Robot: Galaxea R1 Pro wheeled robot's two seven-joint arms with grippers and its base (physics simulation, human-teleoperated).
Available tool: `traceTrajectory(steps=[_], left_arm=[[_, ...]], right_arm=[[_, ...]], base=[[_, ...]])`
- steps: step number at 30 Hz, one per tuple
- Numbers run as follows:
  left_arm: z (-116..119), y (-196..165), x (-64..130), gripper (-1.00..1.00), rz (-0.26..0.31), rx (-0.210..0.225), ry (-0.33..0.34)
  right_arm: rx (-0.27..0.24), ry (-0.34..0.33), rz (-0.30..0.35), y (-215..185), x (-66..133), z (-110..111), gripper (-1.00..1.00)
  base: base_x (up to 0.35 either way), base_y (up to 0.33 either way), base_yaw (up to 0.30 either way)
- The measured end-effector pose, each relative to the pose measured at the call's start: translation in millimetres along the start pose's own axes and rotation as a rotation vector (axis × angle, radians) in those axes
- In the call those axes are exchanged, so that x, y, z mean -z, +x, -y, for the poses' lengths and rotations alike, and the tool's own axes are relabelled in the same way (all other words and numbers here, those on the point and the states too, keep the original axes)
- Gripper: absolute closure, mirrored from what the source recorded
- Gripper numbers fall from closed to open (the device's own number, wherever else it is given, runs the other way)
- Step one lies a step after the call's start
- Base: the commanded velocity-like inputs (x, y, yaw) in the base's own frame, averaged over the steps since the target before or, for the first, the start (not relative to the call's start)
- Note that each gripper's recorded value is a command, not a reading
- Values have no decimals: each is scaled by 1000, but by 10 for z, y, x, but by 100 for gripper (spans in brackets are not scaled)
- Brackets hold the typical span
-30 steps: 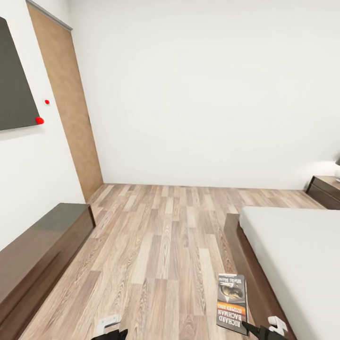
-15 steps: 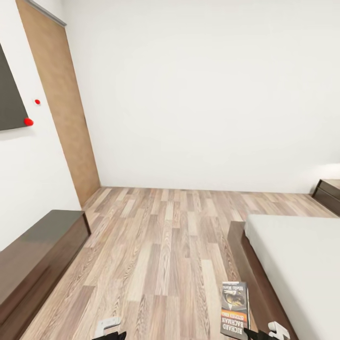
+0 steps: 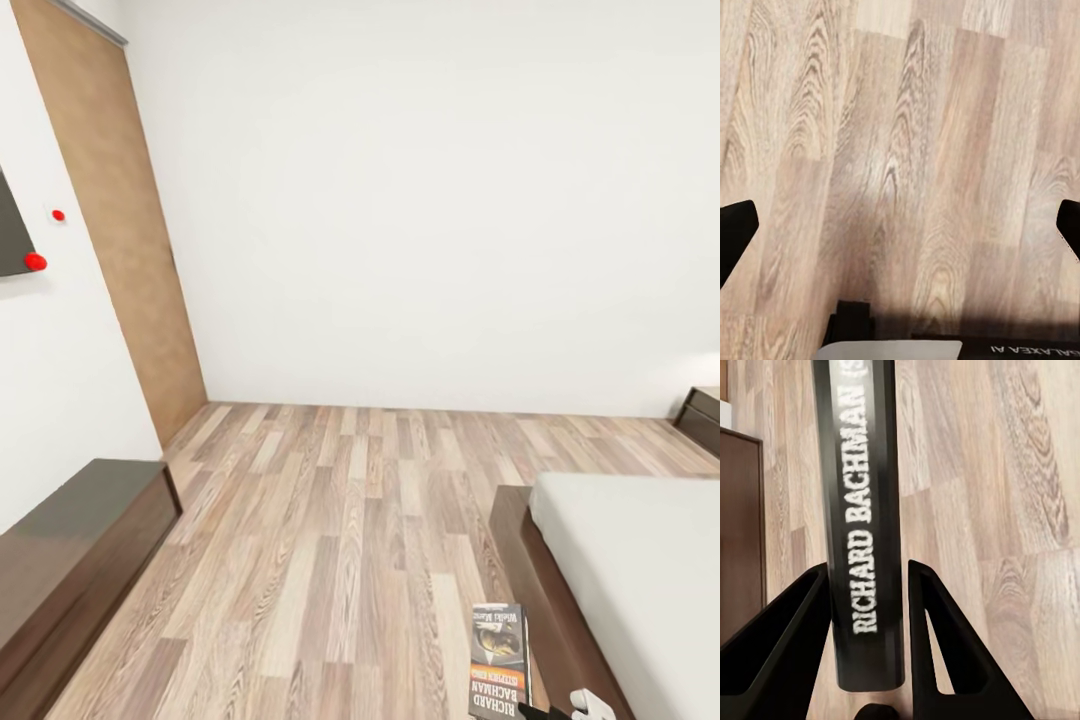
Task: In the bedroom, move the book from the bed onto either nightstand, and place the two sandals side by side next to the bed.
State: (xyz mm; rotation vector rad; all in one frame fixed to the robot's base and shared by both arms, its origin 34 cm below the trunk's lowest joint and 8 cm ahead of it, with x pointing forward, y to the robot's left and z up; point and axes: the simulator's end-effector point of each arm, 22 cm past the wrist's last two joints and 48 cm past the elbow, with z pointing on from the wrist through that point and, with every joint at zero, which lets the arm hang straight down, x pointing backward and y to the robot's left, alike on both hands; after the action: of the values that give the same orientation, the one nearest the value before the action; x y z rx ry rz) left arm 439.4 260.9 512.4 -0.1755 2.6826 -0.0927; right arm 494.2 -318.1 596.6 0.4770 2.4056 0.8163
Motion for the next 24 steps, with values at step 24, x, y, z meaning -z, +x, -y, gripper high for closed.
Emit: traceTrajectory(steps=[24], left_arm=[[-13,-67,4,-100,38,-8,-3]], right_arm=[[-3,1,2,-3,3,6,100]], base=[[291,0,0]])
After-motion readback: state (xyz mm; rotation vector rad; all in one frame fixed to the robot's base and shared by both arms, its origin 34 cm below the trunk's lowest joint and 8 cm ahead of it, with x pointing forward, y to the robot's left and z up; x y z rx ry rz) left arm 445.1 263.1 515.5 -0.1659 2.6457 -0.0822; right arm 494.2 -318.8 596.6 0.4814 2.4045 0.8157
